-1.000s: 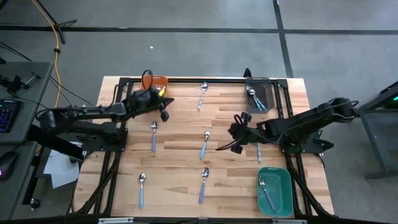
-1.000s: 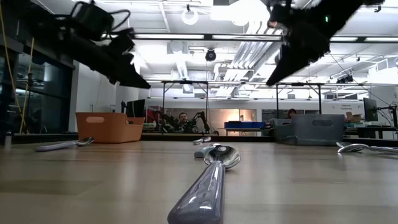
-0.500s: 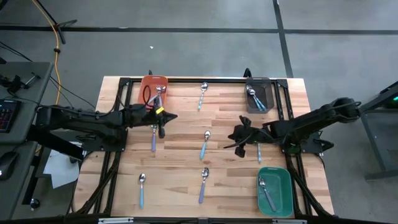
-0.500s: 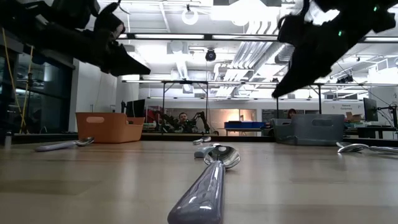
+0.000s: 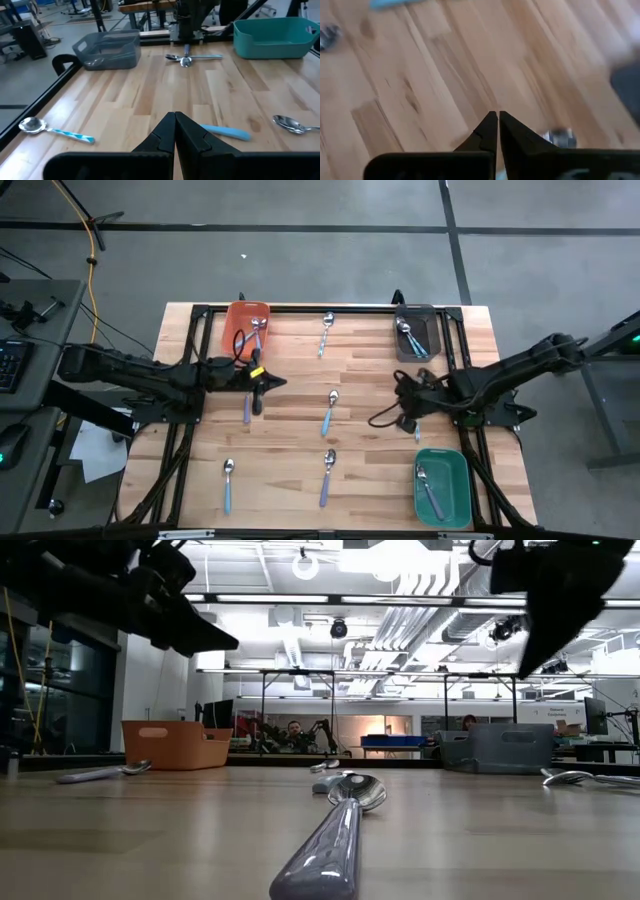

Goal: Sort silverware by color (type)
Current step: Put the purple spoon into the green bin

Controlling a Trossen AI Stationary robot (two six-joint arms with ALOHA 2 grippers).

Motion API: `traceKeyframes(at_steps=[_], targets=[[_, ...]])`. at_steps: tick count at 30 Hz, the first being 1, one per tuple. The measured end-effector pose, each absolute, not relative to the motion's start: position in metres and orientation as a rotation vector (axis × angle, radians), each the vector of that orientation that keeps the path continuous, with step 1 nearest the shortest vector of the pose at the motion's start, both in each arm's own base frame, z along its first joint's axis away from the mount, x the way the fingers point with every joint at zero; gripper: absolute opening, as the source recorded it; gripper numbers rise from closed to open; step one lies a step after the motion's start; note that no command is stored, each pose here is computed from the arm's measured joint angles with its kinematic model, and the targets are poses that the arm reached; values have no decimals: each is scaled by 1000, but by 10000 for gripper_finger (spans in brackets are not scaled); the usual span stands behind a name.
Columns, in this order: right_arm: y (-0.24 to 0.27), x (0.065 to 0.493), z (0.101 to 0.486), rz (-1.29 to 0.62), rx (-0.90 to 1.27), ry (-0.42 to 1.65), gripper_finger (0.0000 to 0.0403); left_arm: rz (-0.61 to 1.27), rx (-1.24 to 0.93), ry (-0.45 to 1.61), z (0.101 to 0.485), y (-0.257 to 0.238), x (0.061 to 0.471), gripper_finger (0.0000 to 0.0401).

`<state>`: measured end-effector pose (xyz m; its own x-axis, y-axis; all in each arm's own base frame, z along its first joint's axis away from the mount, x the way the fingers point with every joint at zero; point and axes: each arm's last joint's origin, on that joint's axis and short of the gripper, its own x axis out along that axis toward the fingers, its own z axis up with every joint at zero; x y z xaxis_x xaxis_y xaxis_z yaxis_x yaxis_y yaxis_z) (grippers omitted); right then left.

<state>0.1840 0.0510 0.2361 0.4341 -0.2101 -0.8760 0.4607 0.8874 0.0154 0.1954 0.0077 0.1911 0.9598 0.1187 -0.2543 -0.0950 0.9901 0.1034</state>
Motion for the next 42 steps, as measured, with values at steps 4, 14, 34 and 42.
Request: traceKeyframes(at_steps=[4, 14, 34, 42], targets=[[52, 173, 232, -502, 360, 1137, 27, 99, 92, 263, 191, 6, 195, 0], [51, 163, 213, -657, 559, 1194, 132, 99, 90, 284, 189, 6, 195, 0], [25, 139, 154, -579, 371, 1427, 145, 98, 93, 301, 187, 6, 195, 0], [19, 138, 146, -527, 340, 1442, 145, 98, 93, 304, 187, 6, 195, 0]])
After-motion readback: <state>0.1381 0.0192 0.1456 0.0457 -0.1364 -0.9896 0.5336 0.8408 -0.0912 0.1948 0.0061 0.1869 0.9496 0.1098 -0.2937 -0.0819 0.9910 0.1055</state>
